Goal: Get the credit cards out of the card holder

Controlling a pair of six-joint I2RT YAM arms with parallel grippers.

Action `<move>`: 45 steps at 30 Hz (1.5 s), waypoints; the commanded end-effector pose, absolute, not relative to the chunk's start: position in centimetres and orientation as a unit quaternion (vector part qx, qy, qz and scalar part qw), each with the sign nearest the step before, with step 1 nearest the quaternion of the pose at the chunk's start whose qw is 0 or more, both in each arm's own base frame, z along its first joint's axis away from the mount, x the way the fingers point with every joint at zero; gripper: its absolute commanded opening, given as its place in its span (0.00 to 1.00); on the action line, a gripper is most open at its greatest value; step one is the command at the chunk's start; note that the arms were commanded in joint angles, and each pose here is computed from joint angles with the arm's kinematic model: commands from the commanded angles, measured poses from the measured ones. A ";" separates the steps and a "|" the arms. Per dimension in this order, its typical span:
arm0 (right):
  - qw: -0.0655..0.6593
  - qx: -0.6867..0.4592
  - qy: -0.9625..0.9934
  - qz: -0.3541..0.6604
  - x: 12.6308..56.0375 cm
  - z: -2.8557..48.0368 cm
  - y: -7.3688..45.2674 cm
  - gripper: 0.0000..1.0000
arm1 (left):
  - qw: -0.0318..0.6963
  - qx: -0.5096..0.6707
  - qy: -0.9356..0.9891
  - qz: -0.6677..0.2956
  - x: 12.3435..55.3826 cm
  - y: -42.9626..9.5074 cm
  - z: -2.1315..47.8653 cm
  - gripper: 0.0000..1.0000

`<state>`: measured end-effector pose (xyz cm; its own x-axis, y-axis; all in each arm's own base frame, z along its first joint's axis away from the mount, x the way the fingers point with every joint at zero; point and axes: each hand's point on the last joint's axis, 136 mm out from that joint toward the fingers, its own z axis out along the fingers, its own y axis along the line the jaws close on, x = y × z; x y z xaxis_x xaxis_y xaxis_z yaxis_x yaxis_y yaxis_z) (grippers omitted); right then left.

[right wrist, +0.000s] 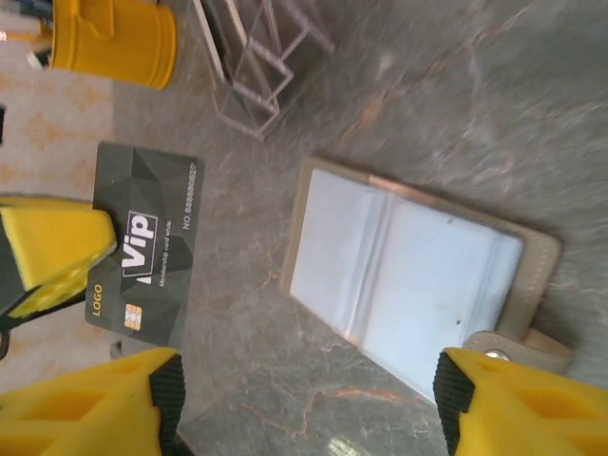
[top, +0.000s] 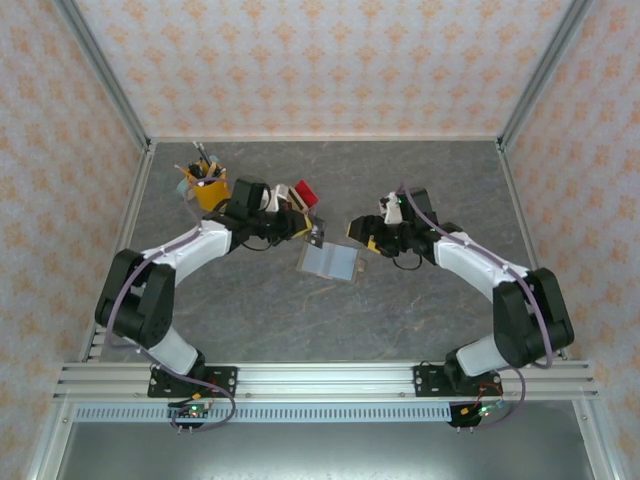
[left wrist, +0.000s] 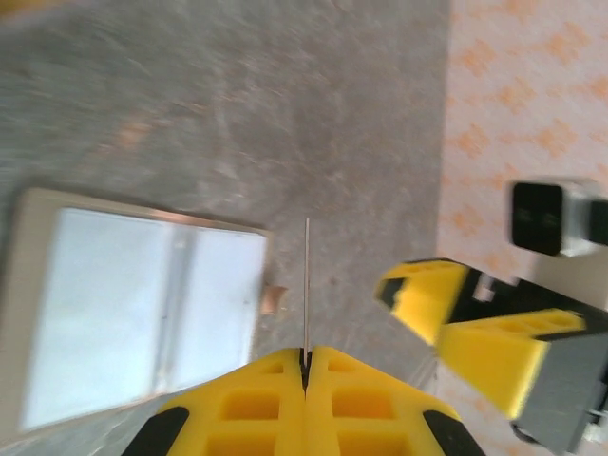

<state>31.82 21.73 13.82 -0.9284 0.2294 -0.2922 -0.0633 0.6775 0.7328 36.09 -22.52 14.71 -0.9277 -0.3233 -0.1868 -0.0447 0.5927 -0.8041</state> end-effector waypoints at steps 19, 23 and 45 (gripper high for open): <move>0.283 0.105 0.914 0.270 31.2 13.8 15.5 0.94 | 0.247 -0.251 0.936 -0.001 39.9 -12.6 16.9 0.00; 0.275 0.106 0.916 0.272 30.6 13.2 15.5 0.94 | 0.245 -0.268 0.932 0.011 42.2 -13.4 15.6 0.00; 0.266 0.116 0.915 0.281 28.7 12.8 15.0 0.94 | 0.220 -0.280 0.932 0.070 47.3 -14.5 10.0 0.02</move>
<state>29.21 15.48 13.24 -0.8287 0.3527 -0.4345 0.0395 0.8113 0.5833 46.97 -14.82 10.00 -0.7550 -0.4899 -0.4357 -0.5399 0.8417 -0.0108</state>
